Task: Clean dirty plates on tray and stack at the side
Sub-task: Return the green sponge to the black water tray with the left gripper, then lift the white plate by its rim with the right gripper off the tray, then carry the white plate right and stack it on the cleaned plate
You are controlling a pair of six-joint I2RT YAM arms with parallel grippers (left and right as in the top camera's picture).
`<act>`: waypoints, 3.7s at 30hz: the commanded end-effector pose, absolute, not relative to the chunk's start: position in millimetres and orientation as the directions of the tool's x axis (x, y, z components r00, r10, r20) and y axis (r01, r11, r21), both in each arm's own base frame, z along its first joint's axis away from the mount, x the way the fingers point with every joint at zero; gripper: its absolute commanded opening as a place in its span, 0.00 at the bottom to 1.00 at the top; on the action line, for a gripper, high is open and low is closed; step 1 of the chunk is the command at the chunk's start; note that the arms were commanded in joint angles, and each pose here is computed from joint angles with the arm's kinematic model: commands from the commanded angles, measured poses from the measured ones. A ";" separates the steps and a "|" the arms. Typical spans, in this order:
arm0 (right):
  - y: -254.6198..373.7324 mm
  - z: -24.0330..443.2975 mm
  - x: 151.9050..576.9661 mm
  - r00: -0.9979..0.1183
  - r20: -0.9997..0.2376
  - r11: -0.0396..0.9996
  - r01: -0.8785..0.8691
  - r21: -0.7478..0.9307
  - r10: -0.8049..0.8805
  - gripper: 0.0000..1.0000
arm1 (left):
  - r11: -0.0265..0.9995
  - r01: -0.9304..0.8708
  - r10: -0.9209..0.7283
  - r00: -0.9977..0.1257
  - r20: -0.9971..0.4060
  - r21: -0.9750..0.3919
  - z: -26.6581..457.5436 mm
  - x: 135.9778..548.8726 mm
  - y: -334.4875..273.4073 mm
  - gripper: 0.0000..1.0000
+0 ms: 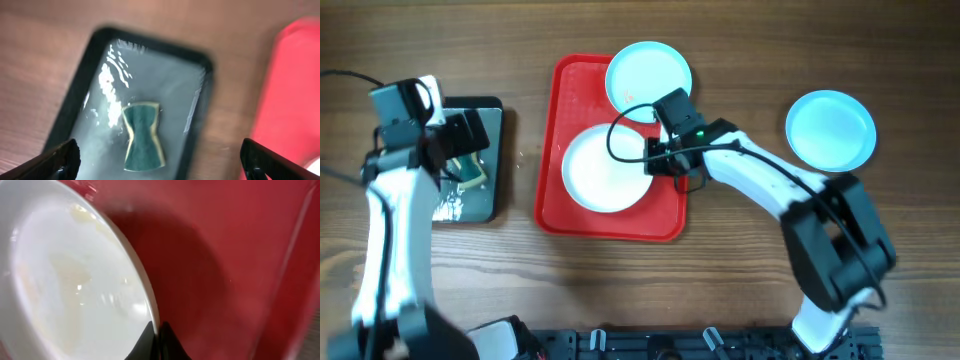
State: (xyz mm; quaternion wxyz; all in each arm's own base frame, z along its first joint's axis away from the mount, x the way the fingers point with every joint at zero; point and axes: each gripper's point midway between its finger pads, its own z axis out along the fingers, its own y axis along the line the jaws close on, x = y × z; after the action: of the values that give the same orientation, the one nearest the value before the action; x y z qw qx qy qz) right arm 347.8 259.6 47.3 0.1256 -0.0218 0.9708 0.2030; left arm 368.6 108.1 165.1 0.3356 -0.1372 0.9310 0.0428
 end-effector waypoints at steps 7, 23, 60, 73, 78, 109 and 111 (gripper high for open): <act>205.8 179.6 372.5 -0.813 -0.582 0.976 -0.104 0.191 0.027 0.04 | 0.969 -0.215 -0.219 -0.532 -0.818 -0.120 275.7 329.3 66.1 1.00; 179.7 235.9 371.1 -0.629 -0.726 0.947 -0.054 -0.317 -0.279 0.04 | 0.981 -0.128 -0.194 -0.513 -0.836 -0.149 294.5 305.9 33.3 1.00; 255.6 238.1 353.5 -0.419 -0.557 0.556 0.139 -0.819 -0.717 0.04 | 0.981 -0.121 -0.190 -0.485 -0.854 -0.149 302.0 309.2 33.9 1.00; 263.5 225.0 356.2 -0.419 -0.535 0.572 0.044 -0.819 -0.734 0.04 | 0.981 -0.121 -0.190 -0.486 -0.853 -0.150 301.8 309.0 33.9 1.00; 269.0 188.4 356.6 -0.477 -0.623 0.737 -0.082 -0.671 -0.621 0.04 | 0.981 -0.124 -0.192 -0.498 -0.846 -0.150 298.7 307.2 33.7 1.00; 42.0 219.5 395.1 -0.790 -0.520 0.930 0.169 0.325 0.325 0.04 | 0.981 -0.124 -0.194 -0.509 -0.838 -0.151 295.8 305.7 33.1 1.00; 2.5 215.0 391.6 -0.779 -0.499 0.916 0.241 0.320 0.379 0.04 | 0.981 -0.124 -0.194 -0.509 -0.838 -0.151 295.8 305.7 33.1 1.00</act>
State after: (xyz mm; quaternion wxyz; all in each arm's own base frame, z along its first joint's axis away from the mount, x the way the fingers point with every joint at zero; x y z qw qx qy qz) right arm 394.1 49.4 202.9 0.2766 0.1402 0.9428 0.1222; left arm 306.6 37.1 285.8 0.4749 -0.0930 0.8747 -0.0247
